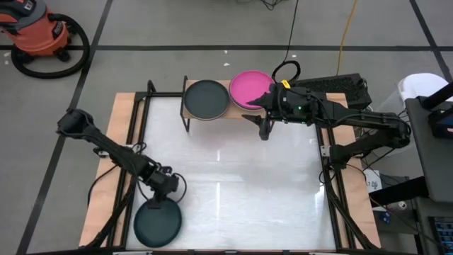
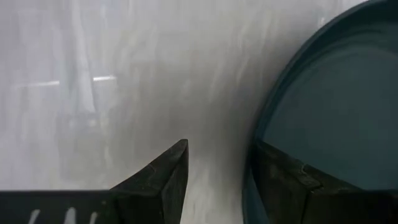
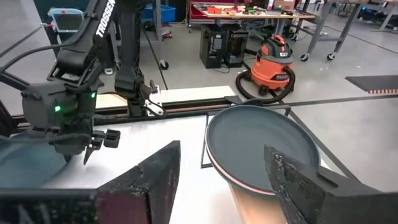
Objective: Place and stack plates onto a shelf
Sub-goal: Stack the black plate on top of the black plate on the shelf, then return to Home Position
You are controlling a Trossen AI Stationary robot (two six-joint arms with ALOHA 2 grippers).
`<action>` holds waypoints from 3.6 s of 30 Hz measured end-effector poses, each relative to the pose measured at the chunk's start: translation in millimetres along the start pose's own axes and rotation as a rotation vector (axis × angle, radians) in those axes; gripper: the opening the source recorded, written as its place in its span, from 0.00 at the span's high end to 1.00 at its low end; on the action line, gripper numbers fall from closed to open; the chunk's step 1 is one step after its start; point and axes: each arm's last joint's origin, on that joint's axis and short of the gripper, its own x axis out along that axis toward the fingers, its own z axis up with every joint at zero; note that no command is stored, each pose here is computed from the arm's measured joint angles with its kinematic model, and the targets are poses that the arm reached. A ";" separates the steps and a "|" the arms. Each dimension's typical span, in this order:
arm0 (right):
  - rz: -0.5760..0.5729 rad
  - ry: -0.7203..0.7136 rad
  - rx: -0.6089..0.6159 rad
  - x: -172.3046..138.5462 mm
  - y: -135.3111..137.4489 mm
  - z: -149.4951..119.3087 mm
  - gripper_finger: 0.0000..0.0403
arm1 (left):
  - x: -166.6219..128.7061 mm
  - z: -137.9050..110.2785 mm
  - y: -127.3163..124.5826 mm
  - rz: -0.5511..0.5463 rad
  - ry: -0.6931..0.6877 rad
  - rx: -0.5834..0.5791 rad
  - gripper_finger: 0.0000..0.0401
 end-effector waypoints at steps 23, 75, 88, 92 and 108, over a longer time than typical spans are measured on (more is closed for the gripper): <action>0.002 0.098 -0.032 -0.6 0.0 -9.7 0.48 | -114.2 46.0 14.7 0.482 -0.300 -0.001 0.97; 0.017 -0.247 -0.232 -73.4 11.0 -60.7 0.60 | -342.5 8.8 70.6 0.692 -1.236 0.060 0.77; -0.080 -0.303 -0.209 -84.1 5.9 -191.4 0.99 | -217.2 -56.0 64.7 0.623 -1.519 0.332 0.99; -0.075 -0.332 -0.202 -91.7 5.1 -205.7 1.00 | -191.9 -64.5 71.9 0.603 -1.515 0.315 0.99; -0.019 -0.355 -0.204 -100.2 4.9 -241.8 1.00 | -132.5 -77.4 91.9 0.543 -1.515 0.335 0.99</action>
